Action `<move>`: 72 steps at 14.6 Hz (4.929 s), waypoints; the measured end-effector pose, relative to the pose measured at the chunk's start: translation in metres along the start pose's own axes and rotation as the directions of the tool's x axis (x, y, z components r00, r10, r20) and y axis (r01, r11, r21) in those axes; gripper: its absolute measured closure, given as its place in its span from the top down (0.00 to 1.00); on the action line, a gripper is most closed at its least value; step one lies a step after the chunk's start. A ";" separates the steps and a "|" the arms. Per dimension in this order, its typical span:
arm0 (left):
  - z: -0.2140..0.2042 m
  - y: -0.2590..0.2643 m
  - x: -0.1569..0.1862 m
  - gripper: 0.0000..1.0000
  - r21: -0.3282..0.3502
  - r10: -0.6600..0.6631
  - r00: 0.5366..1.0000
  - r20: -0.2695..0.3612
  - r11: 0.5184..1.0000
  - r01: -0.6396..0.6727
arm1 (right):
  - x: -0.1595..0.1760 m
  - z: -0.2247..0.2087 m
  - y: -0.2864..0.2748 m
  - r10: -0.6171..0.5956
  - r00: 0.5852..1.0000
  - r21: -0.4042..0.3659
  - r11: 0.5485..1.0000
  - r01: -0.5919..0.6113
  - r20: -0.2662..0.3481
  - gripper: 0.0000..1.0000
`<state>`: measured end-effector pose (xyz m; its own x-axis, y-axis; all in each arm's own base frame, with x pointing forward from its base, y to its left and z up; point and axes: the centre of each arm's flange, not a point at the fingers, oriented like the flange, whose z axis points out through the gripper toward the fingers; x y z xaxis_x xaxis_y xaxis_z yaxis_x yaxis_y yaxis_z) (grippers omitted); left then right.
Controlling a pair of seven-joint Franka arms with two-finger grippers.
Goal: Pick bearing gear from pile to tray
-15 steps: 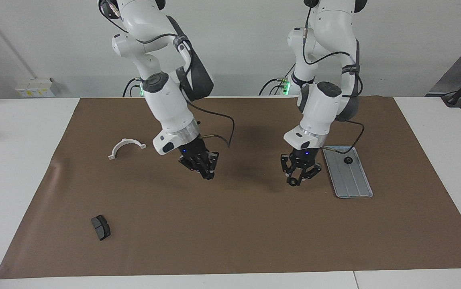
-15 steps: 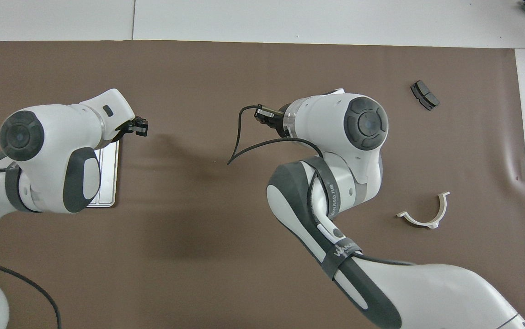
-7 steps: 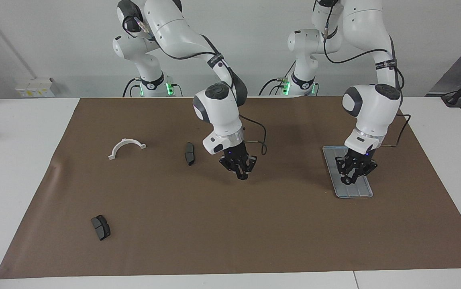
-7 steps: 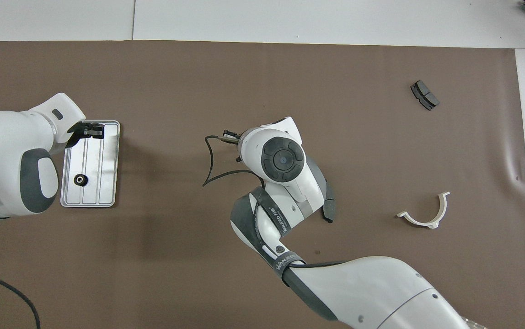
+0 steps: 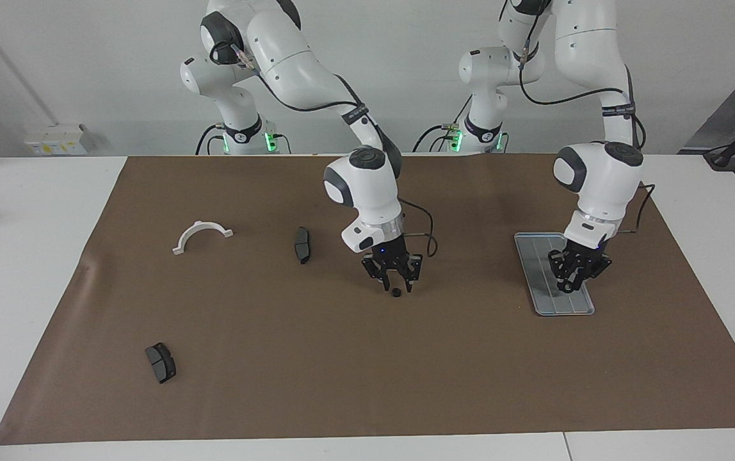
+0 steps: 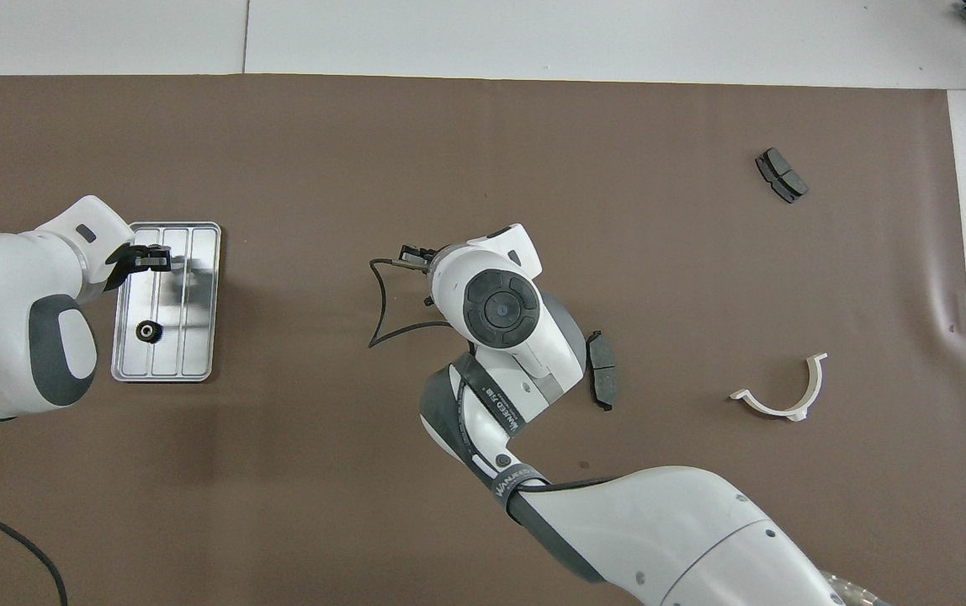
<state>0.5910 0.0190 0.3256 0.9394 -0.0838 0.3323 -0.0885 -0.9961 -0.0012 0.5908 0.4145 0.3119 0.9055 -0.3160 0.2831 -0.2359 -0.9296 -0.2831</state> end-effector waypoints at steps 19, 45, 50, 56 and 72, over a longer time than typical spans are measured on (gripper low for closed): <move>-0.052 0.159 0.071 1.00 -0.098 0.200 0.977 -0.073 0.973 -0.207 | 0.178 -0.182 0.218 -0.003 0.993 -0.307 0.951 0.038 0.115 1.00; 0.025 0.369 0.001 1.00 -0.200 0.395 0.918 -0.031 0.898 -0.392 | 0.178 -0.404 0.346 -0.057 0.953 -0.234 0.963 0.131 0.298 1.00; 0.028 0.374 -0.007 0.98 -0.203 0.407 0.913 -0.022 0.893 -0.402 | 0.176 -0.401 0.342 -0.070 0.950 -0.231 0.962 0.145 0.305 1.00; 0.029 0.378 -0.012 0.80 -0.205 0.414 0.910 -0.018 0.889 -0.409 | 0.177 -0.401 0.341 -0.144 0.937 -0.218 0.951 0.220 0.320 1.00; 0.019 0.365 0.006 0.23 -0.184 0.385 0.919 -0.083 0.901 -0.393 | 0.172 -0.394 0.343 -0.150 0.915 -0.210 0.948 0.241 0.375 1.00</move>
<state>0.5706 -0.3451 0.3089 0.8022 -0.4578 0.3832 -0.5103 -0.8590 0.0421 0.5264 -0.0331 0.6250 0.9960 -0.0788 -0.0427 -0.0792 -0.9968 -0.0079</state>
